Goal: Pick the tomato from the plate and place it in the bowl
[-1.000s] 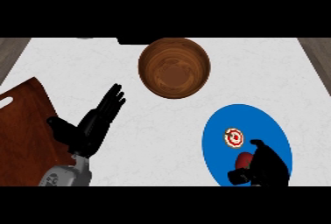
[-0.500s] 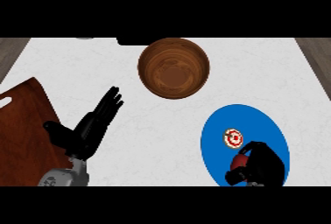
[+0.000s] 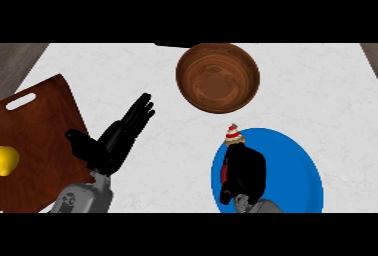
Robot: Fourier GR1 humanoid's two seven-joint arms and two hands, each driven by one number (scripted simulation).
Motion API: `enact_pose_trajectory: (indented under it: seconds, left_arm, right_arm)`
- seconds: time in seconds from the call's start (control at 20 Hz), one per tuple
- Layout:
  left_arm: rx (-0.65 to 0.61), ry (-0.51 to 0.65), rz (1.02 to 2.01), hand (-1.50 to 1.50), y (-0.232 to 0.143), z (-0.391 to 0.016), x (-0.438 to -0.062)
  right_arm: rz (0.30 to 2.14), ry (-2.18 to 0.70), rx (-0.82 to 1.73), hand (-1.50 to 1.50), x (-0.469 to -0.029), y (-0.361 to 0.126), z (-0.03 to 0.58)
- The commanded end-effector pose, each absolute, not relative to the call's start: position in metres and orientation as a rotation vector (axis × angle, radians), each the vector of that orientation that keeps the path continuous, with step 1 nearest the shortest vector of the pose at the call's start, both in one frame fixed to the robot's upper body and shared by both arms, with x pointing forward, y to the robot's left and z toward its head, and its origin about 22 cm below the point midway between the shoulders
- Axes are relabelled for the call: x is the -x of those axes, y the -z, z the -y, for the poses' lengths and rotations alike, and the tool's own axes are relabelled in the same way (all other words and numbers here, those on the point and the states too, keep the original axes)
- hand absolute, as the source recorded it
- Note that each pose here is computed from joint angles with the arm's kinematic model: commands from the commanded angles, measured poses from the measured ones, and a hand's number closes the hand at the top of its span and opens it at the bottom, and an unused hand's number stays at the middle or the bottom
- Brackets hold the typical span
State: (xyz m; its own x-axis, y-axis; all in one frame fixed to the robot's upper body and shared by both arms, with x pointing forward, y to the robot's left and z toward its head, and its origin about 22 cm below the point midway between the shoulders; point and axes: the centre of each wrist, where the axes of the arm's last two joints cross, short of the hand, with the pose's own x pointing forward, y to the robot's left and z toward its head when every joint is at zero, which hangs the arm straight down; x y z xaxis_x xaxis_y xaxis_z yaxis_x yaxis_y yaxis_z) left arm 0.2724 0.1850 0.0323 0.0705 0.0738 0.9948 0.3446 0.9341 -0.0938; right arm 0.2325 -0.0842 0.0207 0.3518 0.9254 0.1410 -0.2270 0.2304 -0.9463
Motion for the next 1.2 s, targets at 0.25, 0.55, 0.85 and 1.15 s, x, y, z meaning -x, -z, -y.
enact_pose_trajectory:
  seconds: [0.25,0.55,0.85,1.15]
  left_arm:
    - [0.344,0.212,1.487,0.00,-0.031,-0.172,-0.281]
    - [0.336,0.223,1.468,0.00,-0.027,-0.172,-0.276]
    - [0.331,0.185,1.469,0.00,-0.030,-0.185,-0.282]
    - [0.325,0.193,1.461,0.00,-0.029,-0.184,-0.277]
  right_arm:
    - [0.977,-1.123,1.127,1.50,-0.255,-0.052,0.001]
    - [1.163,-1.006,1.108,1.50,-0.260,-0.124,-0.025]
    - [1.323,-0.920,1.251,1.50,-0.252,-0.180,-0.049]
    - [1.337,-0.848,1.286,1.50,-0.265,-0.214,-0.060]
